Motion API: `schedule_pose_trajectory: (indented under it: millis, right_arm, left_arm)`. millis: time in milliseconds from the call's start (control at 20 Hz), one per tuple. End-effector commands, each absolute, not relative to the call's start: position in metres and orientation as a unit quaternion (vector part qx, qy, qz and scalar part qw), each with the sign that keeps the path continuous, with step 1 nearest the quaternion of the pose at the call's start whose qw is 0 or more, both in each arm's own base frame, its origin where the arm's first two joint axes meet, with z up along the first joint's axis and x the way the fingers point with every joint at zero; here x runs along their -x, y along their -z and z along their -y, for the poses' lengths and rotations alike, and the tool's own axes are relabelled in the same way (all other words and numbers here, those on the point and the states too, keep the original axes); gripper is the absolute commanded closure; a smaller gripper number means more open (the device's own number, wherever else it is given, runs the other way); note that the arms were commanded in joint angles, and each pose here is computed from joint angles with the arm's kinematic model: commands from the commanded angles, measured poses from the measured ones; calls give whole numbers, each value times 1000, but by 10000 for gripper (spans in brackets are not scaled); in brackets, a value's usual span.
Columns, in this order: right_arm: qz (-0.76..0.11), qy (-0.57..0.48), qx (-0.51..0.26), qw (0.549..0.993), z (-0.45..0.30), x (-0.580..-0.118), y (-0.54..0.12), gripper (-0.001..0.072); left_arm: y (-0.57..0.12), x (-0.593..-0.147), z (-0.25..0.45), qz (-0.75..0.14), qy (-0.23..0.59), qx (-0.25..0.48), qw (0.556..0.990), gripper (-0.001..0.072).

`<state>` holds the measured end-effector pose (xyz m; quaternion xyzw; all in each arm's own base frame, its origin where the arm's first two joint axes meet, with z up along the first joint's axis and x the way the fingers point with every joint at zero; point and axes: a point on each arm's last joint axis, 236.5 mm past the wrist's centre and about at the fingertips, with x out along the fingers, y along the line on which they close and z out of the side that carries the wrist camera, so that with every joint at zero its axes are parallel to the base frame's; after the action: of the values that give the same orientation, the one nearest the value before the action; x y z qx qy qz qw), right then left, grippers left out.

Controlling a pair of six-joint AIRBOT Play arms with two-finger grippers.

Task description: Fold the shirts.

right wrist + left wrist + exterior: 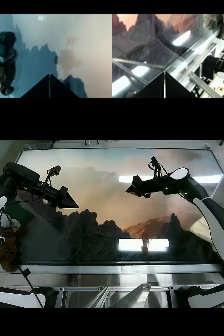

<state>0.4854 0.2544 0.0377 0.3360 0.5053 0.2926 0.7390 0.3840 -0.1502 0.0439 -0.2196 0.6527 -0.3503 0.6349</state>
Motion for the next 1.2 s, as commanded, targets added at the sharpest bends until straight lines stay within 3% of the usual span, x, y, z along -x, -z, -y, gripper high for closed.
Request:
schedule_pose_trajectory:
  millis: [0, 200, 300, 350, 450, 500, 550, 600, 650, 700, 900, 1150]
  right_arm:
    - [-493, -315, -348, 733, -249, -481, -66, 686]
    - [-488, -240, -213, 812, -163, -456, -108, 686]
    - [-522, -139, -131, 831, -103, -425, -107, 685]
    - [-536, -92, -102, 833, -77, -408, -106, 684]
    - [-558, -58, -89, 823, -60, -379, -98, 683]
    - [-566, -58, -90, 817, -60, -369, -90, 674]
    - [-579, -59, -91, 808, -62, -361, -79, 646]
    - [-593, -60, -93, 798, -64, -353, -67, 433]
    - [-607, -61, -97, 786, -66, -346, -54, 175]
    - [-620, -61, -101, 775, -68, -340, -43, 112]
    - [-641, -55, -108, 758, -68, -331, -22, 116]
    - [-592, -66, -138, 791, -80, -359, -30, 116]
  left_arm:
    - [-56, -393, 144, -639, 334, 197, 664, 708]
    - [-126, -420, 77, -526, 219, 110, 815, 704]
    - [-143, -411, 34, -503, 155, 62, 848, 698]
    - [-144, -401, 11, -505, 119, 42, 854, 577]
    - [-138, -391, -27, -500, 60, 20, 864, 144]
    - [-132, -390, -41, -496, 39, 20, 867, -13]
    - [-127, -392, -57, -486, 18, 24, 874, -7]
    - [-124, -399, -72, -470, -2, 31, 882, -7]
    - [-125, -410, -94, -447, -27, 38, 893, -8]
    - [-129, -423, -121, -422, -58, 39, 904, -9]
    - [-105, -442, -222, -431, -141, 55, 890, -9]
    - [-25, -467, -292, -489, -173, 59, 853, -9]
